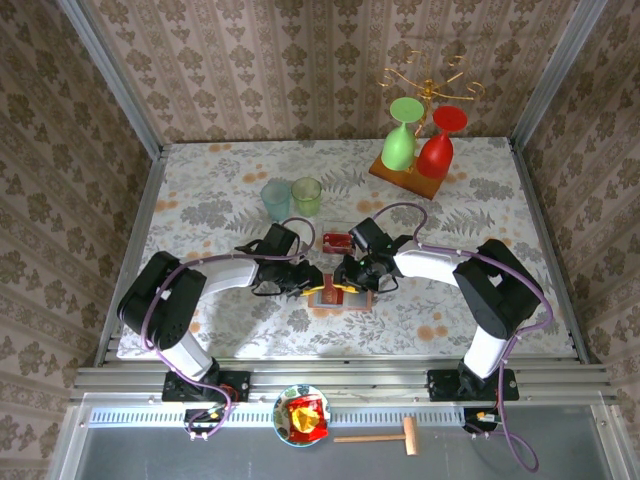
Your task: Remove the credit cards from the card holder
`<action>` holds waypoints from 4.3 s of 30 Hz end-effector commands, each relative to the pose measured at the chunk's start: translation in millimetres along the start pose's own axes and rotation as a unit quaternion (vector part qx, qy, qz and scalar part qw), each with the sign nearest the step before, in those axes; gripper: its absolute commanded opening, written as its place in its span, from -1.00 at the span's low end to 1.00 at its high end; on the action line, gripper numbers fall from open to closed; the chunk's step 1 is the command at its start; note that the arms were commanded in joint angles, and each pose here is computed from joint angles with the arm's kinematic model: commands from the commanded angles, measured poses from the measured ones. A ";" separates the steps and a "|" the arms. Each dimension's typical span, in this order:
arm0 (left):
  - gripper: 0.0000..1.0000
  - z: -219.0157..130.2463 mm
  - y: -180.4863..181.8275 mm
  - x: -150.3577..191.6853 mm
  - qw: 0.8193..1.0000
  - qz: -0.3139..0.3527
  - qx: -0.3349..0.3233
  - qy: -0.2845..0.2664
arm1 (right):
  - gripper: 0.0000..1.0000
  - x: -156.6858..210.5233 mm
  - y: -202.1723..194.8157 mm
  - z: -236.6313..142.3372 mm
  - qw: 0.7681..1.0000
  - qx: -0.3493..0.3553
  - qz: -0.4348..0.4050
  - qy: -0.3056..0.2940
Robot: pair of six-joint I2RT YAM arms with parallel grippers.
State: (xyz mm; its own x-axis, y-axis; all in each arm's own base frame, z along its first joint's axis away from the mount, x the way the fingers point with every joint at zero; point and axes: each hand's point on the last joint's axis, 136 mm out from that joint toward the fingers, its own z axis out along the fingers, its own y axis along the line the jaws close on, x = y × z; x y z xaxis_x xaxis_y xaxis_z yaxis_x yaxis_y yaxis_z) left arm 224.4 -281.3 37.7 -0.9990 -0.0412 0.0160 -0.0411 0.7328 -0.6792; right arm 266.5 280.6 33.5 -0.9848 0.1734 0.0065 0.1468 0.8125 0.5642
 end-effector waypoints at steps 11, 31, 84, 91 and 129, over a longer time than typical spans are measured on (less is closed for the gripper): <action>-0.46 1.7 5.5 2.7 1.000 -0.008 -0.001 0.007 | -0.44 6.7 -16.2 3.3 0.999 0.045 -0.010 0.017; -0.41 -12.5 -10.5 -6.8 1.000 0.009 -0.003 -0.009 | -0.44 0.1 8.8 -10.3 1.000 0.005 -0.012 0.001; -0.34 9.5 3.2 4.5 1.000 -0.006 -0.009 0.019 | -0.43 8.6 -11.5 6.2 1.000 0.021 0.002 0.021; -0.34 8.3 1.9 4.0 1.000 -0.005 -0.008 0.018 | -0.44 9.3 -13.4 5.1 1.000 0.023 0.002 0.018; -0.59 -0.1 -42.0 -3.7 0.999 0.034 0.038 0.009 | -0.44 2.6 -19.0 -14.6 0.999 -0.023 0.027 -0.010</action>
State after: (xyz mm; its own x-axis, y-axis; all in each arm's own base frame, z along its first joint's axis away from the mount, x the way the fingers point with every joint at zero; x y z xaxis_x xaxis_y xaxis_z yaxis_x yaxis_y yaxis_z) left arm 231.3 -304.3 56.8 -0.9998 -0.0053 -0.0183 0.0094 0.6974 -0.7166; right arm 260.1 255.2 31.4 -0.9770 0.2134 0.0055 0.1787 0.8036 0.5676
